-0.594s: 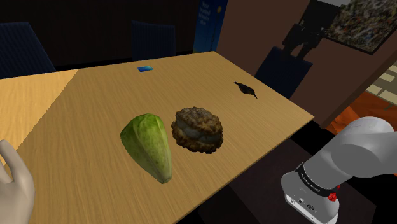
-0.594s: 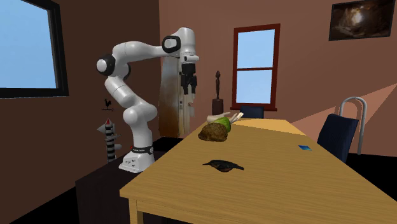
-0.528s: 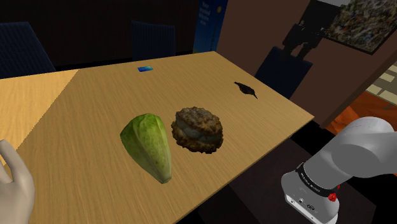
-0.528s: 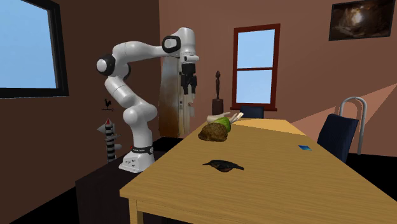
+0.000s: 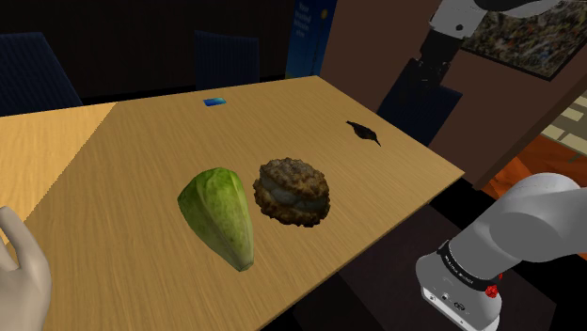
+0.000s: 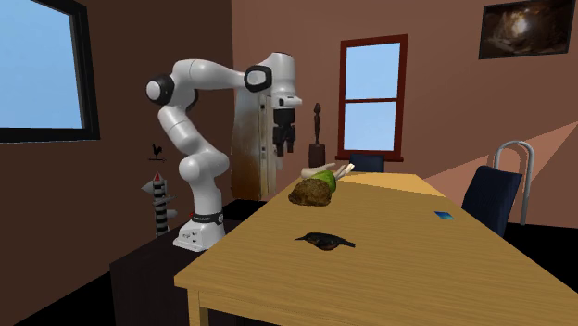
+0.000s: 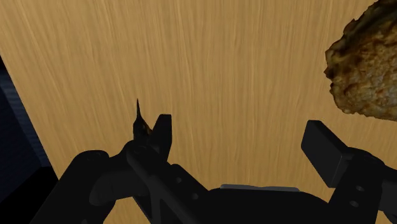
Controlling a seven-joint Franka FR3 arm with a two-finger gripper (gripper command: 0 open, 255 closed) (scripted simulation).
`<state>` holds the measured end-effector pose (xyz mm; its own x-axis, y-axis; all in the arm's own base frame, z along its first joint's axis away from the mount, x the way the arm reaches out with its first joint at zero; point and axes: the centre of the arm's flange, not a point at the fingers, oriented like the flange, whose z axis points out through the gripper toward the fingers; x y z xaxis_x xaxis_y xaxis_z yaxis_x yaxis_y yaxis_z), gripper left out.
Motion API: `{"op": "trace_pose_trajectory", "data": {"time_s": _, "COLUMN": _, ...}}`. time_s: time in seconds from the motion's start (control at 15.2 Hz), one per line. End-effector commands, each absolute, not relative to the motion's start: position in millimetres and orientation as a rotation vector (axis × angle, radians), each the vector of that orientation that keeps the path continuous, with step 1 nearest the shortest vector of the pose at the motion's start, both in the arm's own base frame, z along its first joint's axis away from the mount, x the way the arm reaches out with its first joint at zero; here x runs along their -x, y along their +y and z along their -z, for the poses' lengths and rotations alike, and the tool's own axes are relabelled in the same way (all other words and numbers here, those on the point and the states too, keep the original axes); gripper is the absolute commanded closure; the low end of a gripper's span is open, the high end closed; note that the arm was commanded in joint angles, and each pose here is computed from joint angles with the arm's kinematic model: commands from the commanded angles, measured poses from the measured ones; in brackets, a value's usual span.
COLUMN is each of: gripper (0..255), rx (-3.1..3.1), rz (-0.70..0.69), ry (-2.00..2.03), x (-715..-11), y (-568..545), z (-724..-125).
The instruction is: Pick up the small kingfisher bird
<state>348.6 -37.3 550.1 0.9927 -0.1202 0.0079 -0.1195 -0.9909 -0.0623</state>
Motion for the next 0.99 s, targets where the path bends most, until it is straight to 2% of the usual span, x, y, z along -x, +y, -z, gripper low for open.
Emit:
{"op": "trace_pose_trajectory", "data": {"time_s": 0.0, "gripper": 0, "rx": 3.069, "rz": 0.012, "ry": 0.168, "x": -362, "y": -53, "z": -534}}
{"op": "trace_pose_trajectory", "data": {"time_s": 0.92, "gripper": 0, "rx": 3.025, "rz": -0.05, "ry": 0.058, "x": -468, "y": -147, "z": -403}}
